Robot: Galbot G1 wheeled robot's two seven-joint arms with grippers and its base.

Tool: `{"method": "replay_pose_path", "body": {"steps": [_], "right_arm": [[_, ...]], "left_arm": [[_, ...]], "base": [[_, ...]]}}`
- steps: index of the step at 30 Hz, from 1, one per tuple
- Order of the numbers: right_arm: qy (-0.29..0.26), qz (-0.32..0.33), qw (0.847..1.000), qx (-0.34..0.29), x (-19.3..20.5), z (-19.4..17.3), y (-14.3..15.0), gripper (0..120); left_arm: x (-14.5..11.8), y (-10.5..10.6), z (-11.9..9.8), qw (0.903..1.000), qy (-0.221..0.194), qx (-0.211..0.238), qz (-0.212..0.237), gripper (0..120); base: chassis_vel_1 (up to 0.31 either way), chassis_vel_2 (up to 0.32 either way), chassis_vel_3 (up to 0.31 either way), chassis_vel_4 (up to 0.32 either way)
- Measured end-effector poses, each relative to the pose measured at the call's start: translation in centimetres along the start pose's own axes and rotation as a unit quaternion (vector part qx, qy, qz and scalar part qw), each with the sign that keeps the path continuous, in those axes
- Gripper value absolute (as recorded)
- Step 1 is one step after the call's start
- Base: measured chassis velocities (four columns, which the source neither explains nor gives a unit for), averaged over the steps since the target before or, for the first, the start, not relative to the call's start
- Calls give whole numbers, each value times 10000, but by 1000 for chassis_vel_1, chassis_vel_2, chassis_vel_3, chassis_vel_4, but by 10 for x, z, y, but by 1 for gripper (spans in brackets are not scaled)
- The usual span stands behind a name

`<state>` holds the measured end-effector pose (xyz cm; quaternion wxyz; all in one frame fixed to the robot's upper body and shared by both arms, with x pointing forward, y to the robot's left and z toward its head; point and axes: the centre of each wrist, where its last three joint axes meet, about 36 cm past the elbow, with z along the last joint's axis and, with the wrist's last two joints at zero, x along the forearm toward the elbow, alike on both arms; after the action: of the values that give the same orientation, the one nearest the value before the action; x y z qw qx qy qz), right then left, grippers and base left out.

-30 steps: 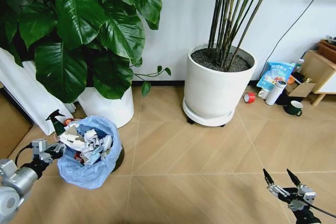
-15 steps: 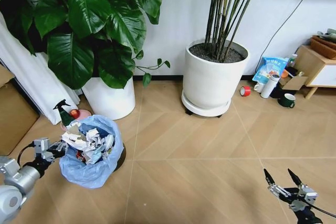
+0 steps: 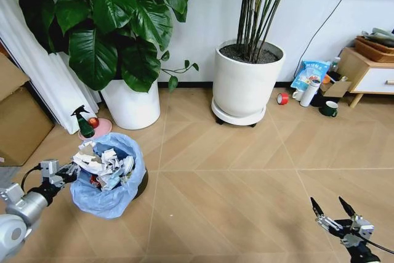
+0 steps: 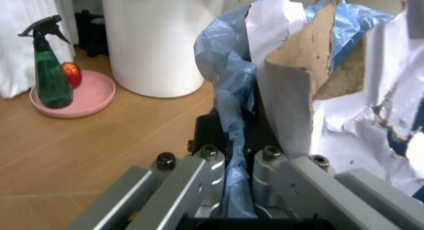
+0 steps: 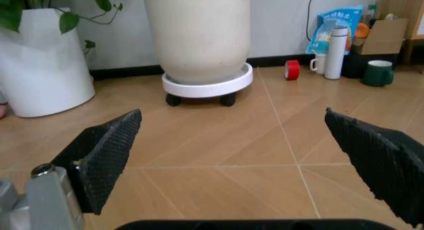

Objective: Pick up the trash bin and place the garbage on the floor into it.

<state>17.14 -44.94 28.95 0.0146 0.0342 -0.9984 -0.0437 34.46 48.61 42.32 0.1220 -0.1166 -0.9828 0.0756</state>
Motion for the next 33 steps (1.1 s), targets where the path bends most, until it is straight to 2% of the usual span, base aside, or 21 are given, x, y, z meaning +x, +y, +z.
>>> {"method": "replay_pose_path", "body": {"steps": [13, 33], "right_arm": [[7, -61, 9999, 84, -1, -2, -1, 100], [-6, -182, 9995, 243, -5, -8, -2, 100]], "left_arm": [[-4, -3, -1, 10000, -2, 8, 38, 0], [-6, -8, -6, 9999, -29, 47, 94, 0]], "base": [[129, -126, -130, 132], [195, -195, -198, 194]]}}
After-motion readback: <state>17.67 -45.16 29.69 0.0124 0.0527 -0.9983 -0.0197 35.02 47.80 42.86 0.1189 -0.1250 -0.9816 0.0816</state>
